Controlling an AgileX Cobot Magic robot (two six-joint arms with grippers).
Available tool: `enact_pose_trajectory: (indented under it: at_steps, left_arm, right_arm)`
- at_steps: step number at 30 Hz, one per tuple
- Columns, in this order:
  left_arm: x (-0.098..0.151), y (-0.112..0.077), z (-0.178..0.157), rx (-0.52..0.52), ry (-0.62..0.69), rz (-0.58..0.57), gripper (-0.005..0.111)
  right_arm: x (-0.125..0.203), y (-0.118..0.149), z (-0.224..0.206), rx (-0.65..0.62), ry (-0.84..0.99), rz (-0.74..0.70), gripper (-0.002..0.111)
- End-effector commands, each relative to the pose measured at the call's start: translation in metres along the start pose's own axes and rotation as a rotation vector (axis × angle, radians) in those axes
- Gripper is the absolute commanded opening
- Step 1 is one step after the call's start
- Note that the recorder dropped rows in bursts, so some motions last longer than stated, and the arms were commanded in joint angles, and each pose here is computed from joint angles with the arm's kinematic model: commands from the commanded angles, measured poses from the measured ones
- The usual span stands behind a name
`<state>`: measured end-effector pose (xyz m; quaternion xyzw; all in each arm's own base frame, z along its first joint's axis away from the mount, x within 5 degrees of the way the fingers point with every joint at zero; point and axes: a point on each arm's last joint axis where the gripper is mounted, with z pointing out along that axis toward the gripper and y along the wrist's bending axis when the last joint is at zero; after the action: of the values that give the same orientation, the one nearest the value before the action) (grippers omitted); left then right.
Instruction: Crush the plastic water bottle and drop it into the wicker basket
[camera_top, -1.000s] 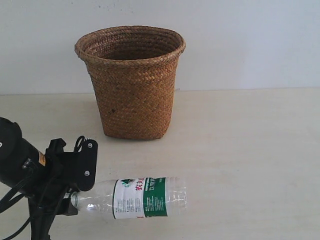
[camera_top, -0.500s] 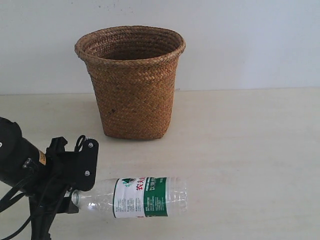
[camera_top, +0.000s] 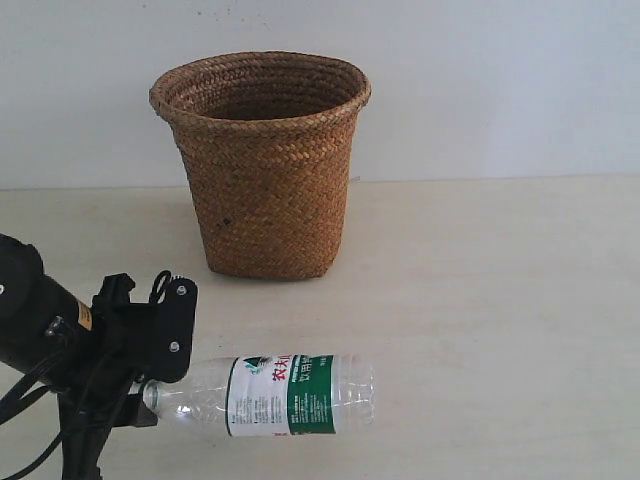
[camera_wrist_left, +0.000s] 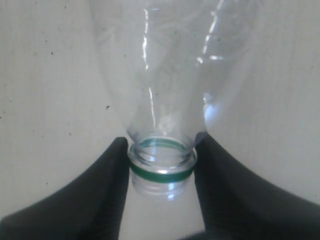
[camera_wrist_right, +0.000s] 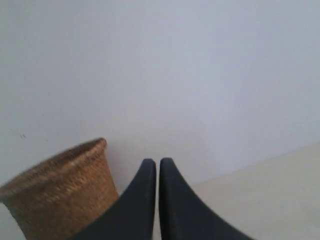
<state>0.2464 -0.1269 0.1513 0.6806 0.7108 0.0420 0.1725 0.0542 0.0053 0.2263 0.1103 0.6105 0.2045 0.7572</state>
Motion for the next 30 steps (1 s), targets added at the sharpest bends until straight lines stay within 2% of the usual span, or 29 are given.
enact_pose_trajectory:
  at_steps: [1,6,9,15,22,30]
  left_arm:
    - [-0.002,-0.001,0.0,-0.004,-0.008,0.003,0.004]
    - [-0.002,-0.001,0.0,-0.004,-0.008,0.003,0.004]
    - [-0.002,-0.002,0.0,0.0,-0.005,0.005,0.004]
    - [-0.001,-0.002,0.0,0.003,0.002,0.015,0.004]
    - [-0.001,-0.002,0.0,0.003,0.002,0.015,0.004]
    - [-0.001,-0.001,0.0,-0.006,-0.002,0.015,0.004]
  right_arm:
    - [-0.003,0.002,-0.001,-0.024,-0.037,0.178,0.0]
    - [-0.003,0.005,-0.001,-0.073,-0.02,0.207,0.0]
    - [0.003,0.009,0.003,-0.122,0.06,0.127,0.0]
    - [0.002,0.021,0.025,-0.154,0.237,0.148,0.0]
    - [0.007,0.053,0.065,-0.283,0.441,0.105,0.0]
    - [0.035,0.1,0.108,-0.394,0.661,0.091,0.0]
